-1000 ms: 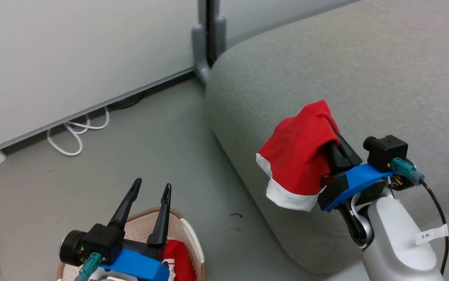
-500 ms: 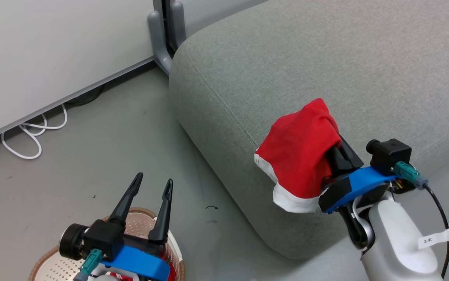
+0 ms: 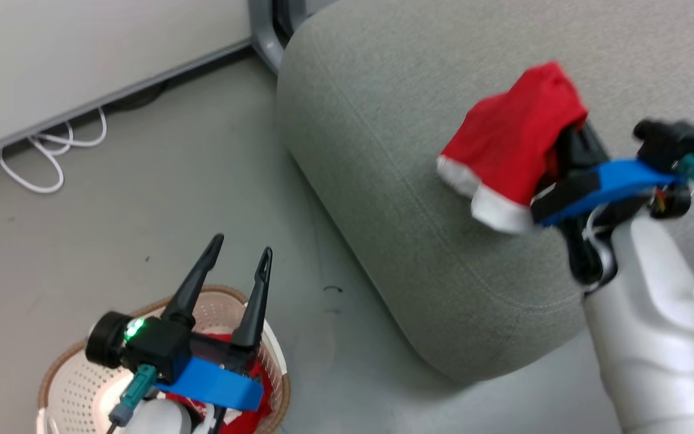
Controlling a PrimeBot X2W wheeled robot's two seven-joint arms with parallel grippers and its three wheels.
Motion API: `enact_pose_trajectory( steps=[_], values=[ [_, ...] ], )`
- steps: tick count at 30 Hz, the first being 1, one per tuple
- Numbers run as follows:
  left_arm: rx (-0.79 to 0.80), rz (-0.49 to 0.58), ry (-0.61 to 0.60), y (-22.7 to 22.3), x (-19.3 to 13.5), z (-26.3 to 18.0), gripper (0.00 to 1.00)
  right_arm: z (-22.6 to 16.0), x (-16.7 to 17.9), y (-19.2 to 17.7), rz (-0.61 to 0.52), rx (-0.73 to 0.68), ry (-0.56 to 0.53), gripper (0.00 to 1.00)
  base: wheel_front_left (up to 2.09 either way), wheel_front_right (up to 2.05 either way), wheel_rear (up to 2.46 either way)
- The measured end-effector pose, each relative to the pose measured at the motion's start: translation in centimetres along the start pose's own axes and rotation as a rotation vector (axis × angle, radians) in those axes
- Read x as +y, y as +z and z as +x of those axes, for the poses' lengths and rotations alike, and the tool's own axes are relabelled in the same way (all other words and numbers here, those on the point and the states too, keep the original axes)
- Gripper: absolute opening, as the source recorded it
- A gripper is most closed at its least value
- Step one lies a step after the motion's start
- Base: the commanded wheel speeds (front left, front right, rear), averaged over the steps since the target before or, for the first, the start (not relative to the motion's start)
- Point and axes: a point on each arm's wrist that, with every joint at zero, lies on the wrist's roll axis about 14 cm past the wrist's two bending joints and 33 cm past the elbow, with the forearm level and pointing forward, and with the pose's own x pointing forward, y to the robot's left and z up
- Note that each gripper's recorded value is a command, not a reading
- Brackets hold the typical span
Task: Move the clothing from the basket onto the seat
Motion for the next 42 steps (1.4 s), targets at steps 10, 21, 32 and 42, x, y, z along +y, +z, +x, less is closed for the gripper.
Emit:
enact_pose_trajectory(
  steps=[10, 21, 32, 42],
  values=[
    [-0.013, 0.005, 0.015, -2.2, 4.7, 1.4, 1.00, 9.7, -4.5, 3.5, 0.017, -0.073, -0.148, 0.00, 0.00, 0.00, 0.00],
    [0.006, -0.029, 0.088, -5.8, 9.6, 0.7, 1.00, 14.1, -10.9, -1.3, -0.067, -0.044, -0.350, 0.00, 0.00, 0.00, 0.00],
    [0.035, -0.024, 0.111, -6.7, 10.4, -0.3, 1.00, 11.4, -11.6, -11.7, -0.105, 0.273, -0.399, 1.00, 0.00, 0.00, 0.00],
    [0.028, -0.024, 0.122, -5.2, 9.6, -0.3, 1.00, 10.8, -10.1, -10.6, -0.121, 0.283, -0.347, 1.00, 0.00, 0.00, 0.00]
  ],
)
